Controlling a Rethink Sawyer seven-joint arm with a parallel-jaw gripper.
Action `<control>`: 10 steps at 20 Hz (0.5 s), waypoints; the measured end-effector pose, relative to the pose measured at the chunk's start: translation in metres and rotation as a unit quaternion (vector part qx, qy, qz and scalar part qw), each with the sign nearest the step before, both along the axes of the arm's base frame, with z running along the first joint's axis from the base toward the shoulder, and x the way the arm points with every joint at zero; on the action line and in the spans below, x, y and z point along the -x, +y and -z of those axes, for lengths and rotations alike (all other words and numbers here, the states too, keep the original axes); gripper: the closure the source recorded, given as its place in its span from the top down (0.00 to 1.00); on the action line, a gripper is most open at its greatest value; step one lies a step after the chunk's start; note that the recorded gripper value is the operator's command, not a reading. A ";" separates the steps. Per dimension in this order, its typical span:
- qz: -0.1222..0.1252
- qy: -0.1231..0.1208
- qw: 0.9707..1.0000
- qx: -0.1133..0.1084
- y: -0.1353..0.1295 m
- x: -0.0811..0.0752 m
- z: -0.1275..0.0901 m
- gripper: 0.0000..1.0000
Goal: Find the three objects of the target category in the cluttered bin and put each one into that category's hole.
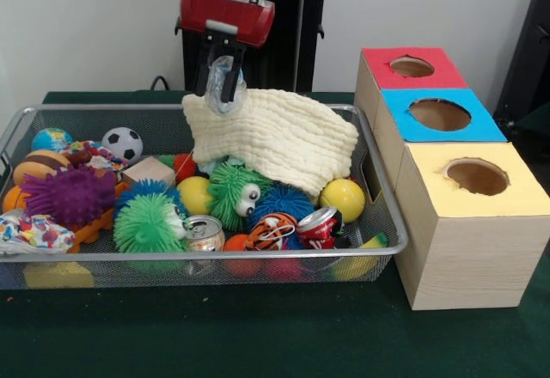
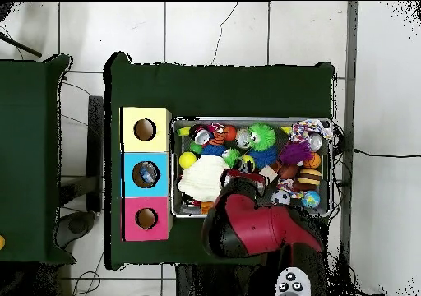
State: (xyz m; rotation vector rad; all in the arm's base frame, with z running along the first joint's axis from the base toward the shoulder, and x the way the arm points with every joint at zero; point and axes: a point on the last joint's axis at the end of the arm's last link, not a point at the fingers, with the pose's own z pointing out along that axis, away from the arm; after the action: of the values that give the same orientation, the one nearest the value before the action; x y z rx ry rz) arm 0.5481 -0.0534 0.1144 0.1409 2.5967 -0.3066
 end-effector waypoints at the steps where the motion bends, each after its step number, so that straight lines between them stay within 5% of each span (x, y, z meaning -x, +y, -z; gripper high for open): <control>1: 0.005 0.000 1.000 0.002 0.002 -0.001 -0.005 0.00; 10: 0.025 0.006 1.000 0.014 0.024 0.001 -0.027 0.00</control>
State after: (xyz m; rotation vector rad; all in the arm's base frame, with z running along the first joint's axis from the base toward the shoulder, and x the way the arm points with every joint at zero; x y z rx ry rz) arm 0.5471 -0.0296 0.1412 0.1946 2.6018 -0.3627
